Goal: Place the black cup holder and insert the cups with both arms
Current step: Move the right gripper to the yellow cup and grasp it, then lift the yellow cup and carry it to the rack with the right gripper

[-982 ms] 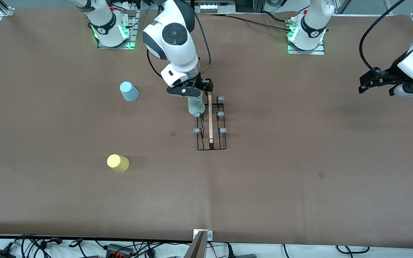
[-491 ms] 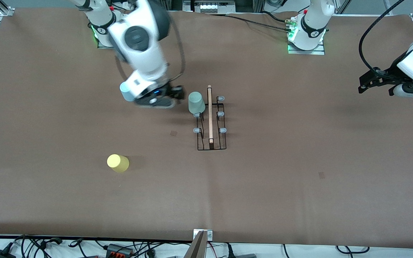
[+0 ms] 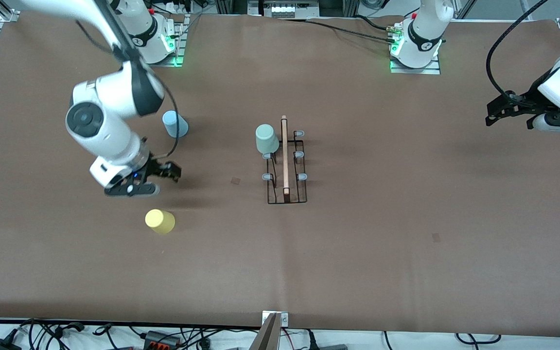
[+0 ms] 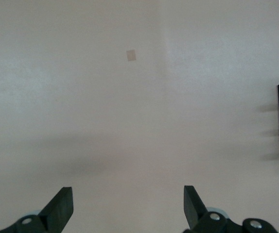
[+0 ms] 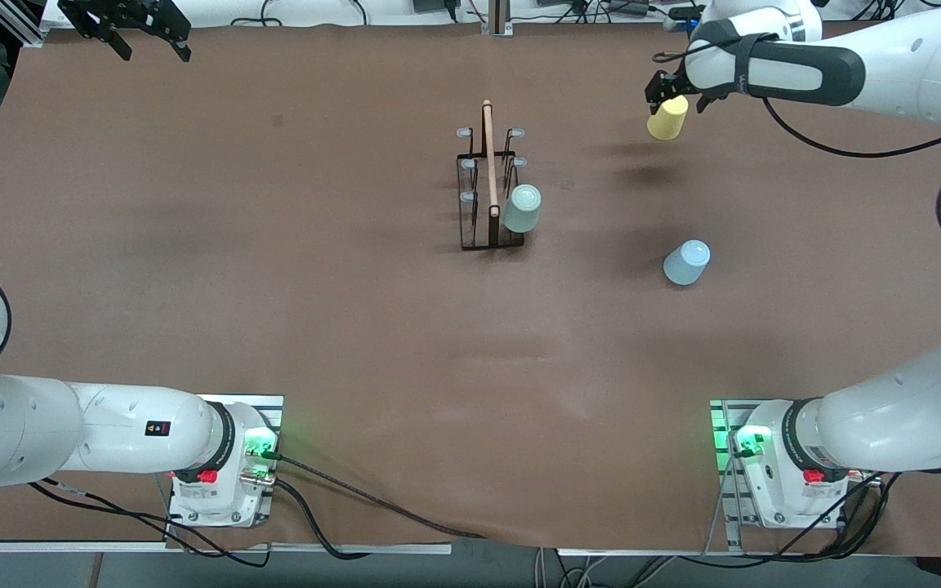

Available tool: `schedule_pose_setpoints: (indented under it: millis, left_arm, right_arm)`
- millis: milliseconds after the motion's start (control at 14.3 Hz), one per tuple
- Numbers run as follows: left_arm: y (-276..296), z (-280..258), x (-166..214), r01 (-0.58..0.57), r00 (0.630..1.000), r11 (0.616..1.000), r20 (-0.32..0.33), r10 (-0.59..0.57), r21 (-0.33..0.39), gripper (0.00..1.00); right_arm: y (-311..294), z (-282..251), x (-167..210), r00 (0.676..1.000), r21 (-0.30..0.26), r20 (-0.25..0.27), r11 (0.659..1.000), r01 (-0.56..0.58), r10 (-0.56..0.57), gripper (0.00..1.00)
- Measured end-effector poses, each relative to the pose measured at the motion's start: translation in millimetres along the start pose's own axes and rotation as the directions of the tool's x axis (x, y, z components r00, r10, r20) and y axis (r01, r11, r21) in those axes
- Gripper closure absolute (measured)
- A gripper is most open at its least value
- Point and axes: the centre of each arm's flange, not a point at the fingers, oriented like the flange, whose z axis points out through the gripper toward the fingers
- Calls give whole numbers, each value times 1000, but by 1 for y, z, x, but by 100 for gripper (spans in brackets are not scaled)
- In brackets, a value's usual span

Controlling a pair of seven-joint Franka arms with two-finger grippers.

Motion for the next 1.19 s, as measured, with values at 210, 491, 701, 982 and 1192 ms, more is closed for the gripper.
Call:
schedule_pose_setpoints:
  millis: [210,491,701,982,1192]
  left_arm:
    - [0,0,0,-1,1000,1000,1,1,0,0]
    - [1,0,0,-1,1000,1000,2,1,0,0]
    - [2,0,0,-3,1000,1000,3,3,0,0]
    - [2,0,-1,-3,1000,1000,6,3,0,0]
    - [2,0,-1,-3,1000,1000,8,3,0,0]
  right_arm:
    - [25,41,21,996,10,-82,999,34,-33,0]
    - [33,66,42,990,9,-135,999,43,-42,0]
    - [33,81,42,989,14,-140,999,44,-41,0]
    - [33,91,41,990,17,-138,999,44,-41,0]
    - [34,97,40,990,17,-133,999,43,-41,0]
